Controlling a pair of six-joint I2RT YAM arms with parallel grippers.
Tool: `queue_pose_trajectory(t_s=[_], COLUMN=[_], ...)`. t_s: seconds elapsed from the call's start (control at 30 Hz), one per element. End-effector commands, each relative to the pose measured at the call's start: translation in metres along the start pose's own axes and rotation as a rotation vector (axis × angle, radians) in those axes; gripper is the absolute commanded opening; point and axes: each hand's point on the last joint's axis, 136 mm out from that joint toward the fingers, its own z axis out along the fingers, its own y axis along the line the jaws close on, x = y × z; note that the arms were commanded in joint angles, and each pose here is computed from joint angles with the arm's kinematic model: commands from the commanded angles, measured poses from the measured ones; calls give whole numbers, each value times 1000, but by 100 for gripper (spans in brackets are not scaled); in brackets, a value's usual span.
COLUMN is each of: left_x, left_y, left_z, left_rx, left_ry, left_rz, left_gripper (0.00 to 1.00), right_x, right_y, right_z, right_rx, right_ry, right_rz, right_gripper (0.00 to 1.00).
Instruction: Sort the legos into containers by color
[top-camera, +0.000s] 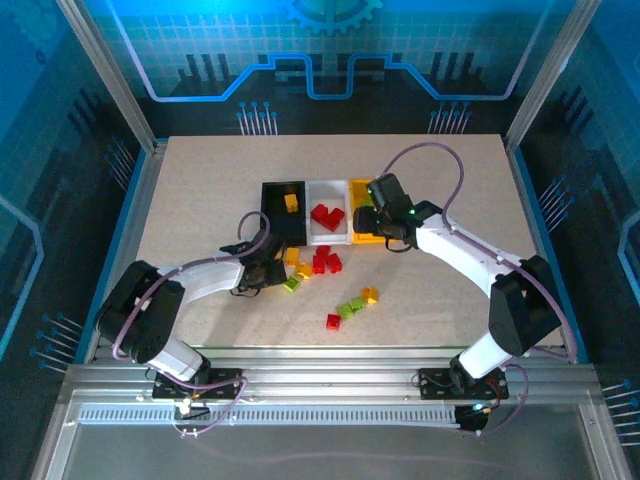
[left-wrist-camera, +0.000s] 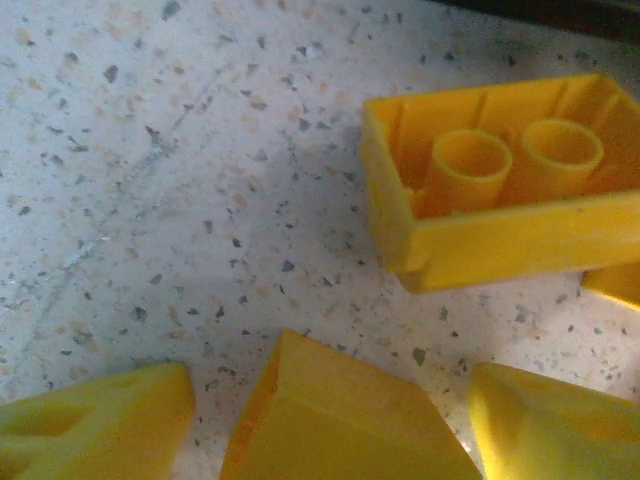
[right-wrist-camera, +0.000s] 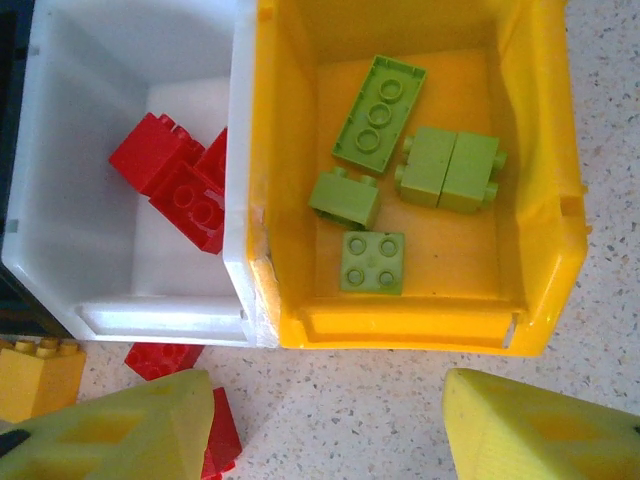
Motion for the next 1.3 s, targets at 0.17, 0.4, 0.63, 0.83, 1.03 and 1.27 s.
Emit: queue_pose_trajectory(t_s=[0.17,0.4,0.63,0.83,1.03,1.27], left_x=[1,0,-64,-136,-175,-179], left_y=[-5,-10,-43,-80,-91,-99], left_z=[5,-31,-90,-71,-38,-22], left_rx=[23,95,178,112,22,19], left_ry=[10,-22,-173,-227,-213,-164], left_rz=[13,0,-18,-2,3,3], left_gripper=[53,40,41,40,40,68], right_x=[-4,-4,2,7,5,4], right_y=[-8,-11,-18,-24,-28,-29], right_z=[-8,-7,-5,-7,-18,-26], right_rx=[6,11,11,27,29,16], right_ry=[-28,-28,-26,-13,-25,-39], right_rz=[37,44,64,69,74,85], right_gripper=[64,64,64,64,64,64])
